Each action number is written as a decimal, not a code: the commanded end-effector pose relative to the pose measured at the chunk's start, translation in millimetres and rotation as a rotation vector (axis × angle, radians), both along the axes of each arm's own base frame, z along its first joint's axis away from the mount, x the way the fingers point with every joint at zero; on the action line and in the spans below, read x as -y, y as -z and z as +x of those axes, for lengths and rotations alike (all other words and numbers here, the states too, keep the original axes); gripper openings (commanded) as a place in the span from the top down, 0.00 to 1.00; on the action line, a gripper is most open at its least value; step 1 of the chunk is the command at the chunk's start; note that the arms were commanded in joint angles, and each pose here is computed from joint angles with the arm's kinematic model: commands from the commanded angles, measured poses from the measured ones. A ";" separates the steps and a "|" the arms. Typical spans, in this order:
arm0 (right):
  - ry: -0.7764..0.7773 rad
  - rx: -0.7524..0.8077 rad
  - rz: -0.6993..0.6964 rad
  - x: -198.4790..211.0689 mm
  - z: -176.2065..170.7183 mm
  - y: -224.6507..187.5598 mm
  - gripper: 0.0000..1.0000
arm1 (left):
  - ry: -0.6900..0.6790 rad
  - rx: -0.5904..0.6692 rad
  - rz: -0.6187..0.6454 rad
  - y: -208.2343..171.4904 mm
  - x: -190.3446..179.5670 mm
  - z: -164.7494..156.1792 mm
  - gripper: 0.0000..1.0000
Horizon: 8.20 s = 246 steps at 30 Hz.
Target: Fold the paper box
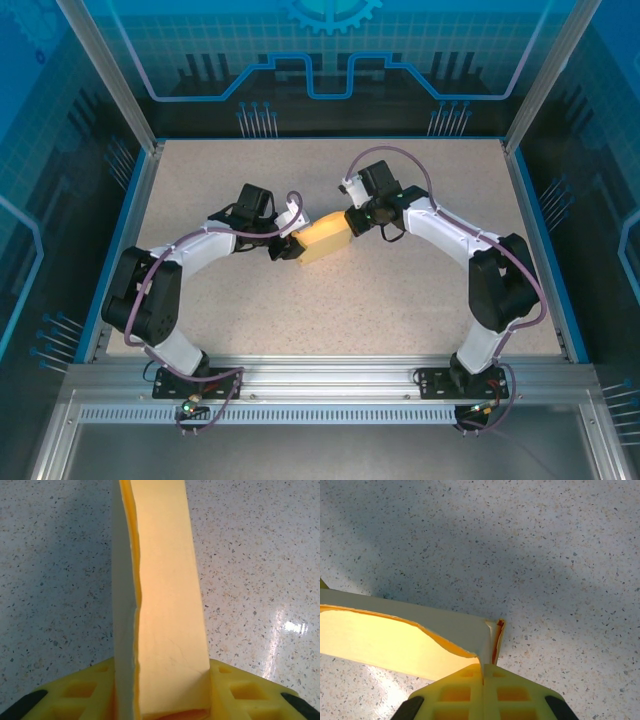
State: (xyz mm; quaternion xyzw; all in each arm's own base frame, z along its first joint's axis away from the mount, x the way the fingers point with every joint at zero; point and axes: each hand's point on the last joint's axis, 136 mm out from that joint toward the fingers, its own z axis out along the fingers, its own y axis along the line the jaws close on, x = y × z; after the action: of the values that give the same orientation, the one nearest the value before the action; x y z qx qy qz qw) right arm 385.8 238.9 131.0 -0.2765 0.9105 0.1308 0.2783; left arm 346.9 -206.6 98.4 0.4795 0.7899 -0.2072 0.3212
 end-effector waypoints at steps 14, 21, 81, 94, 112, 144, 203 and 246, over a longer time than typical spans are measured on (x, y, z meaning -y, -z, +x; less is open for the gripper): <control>0.039 -0.122 0.066 -1.5 -22.4 29.2 0.96 | -0.110 -0.056 0.105 21.3 -24.9 7.0 0.60; 0.111 -0.164 0.134 -4.1 -21.5 14.8 0.96 | -0.114 -0.054 0.100 20.9 -24.6 7.0 0.60; 0.118 -0.079 0.021 1.0 -19.6 17.2 0.97 | -0.469 -0.104 -0.192 -50.0 -22.1 -21.3 0.40; 0.116 -0.082 0.013 2.7 -21.7 20.3 0.97 | -0.482 -0.128 -0.142 -38.6 -13.6 -10.6 0.73; 0.114 -0.106 0.026 -0.4 -24.5 28.6 0.97 | -0.687 -0.243 -0.305 -52.3 -9.6 -1.8 0.89; 0.133 -0.093 0.002 6.7 -24.6 40.6 0.97 | -0.882 -0.296 -0.384 -15.5 -20.6 -8.2 0.89; 0.134 -0.007 -0.013 15.3 -22.5 9.1 0.63 | -0.883 -0.367 -0.351 26.3 -29.5 6.4 0.40; 0.167 -0.298 0.291 19.3 -9.1 68.2 0.59 | -0.883 -0.364 -0.364 29.0 -28.4 2.2 0.39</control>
State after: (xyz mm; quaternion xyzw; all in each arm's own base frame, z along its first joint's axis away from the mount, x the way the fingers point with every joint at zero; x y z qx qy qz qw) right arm 396.9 237.5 106.0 -0.1588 0.9015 0.3143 0.2515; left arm 370.4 -183.5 102.3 -0.0078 0.8861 -0.2901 0.3614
